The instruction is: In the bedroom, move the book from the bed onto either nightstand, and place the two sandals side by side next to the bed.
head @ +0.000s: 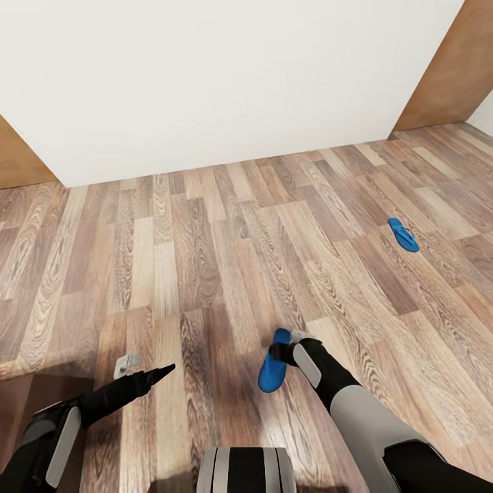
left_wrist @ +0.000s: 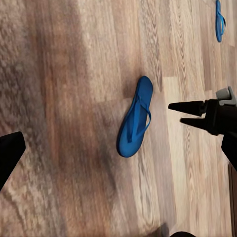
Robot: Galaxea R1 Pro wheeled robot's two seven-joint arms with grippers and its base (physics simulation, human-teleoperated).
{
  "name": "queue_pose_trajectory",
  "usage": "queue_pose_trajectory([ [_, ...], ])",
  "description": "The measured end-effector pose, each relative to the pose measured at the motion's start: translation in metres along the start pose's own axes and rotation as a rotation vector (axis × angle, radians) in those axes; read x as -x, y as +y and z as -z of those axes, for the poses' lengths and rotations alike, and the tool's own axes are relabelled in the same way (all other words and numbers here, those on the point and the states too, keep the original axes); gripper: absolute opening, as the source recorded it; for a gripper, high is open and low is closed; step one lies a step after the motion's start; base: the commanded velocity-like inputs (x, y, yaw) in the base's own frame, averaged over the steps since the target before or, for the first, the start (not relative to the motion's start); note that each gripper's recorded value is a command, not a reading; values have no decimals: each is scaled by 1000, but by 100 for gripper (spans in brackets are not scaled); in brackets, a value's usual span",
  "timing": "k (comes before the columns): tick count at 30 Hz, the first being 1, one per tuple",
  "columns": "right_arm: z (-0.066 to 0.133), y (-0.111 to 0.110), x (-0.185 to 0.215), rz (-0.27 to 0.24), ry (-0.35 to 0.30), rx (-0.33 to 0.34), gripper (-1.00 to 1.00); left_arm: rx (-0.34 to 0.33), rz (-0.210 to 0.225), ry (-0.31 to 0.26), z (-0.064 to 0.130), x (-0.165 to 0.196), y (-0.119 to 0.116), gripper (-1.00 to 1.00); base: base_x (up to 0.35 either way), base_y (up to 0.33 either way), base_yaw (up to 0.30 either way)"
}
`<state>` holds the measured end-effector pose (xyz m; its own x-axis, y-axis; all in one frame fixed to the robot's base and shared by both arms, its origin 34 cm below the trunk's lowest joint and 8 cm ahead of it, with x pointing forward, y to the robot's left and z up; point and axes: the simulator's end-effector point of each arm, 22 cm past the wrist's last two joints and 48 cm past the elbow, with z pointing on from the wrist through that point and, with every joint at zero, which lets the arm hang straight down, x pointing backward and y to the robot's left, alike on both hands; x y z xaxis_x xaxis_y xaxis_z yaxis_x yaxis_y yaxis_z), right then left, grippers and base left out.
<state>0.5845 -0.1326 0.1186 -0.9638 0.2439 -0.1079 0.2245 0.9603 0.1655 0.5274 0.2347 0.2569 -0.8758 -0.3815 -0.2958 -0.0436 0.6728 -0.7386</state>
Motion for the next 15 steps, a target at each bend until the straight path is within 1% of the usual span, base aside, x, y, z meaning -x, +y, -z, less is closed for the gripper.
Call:
queue_pose_trajectory([
  [3,0,3,-1,-21,5,13,100,0,0,-1,0,0,0,100,0,0,0],
  [5,0,4,-1,-27,7,17,100,0,0,0,0,0,0,100,0,0,0],
  [10,0,5,-2,-32,8,21,100,-2,1,0,-1,0,-1,100,0,0,0],
  [15,1,8,0,-33,4,26,100,-13,12,-3,-6,-3,-6,100,0,0,0],
])
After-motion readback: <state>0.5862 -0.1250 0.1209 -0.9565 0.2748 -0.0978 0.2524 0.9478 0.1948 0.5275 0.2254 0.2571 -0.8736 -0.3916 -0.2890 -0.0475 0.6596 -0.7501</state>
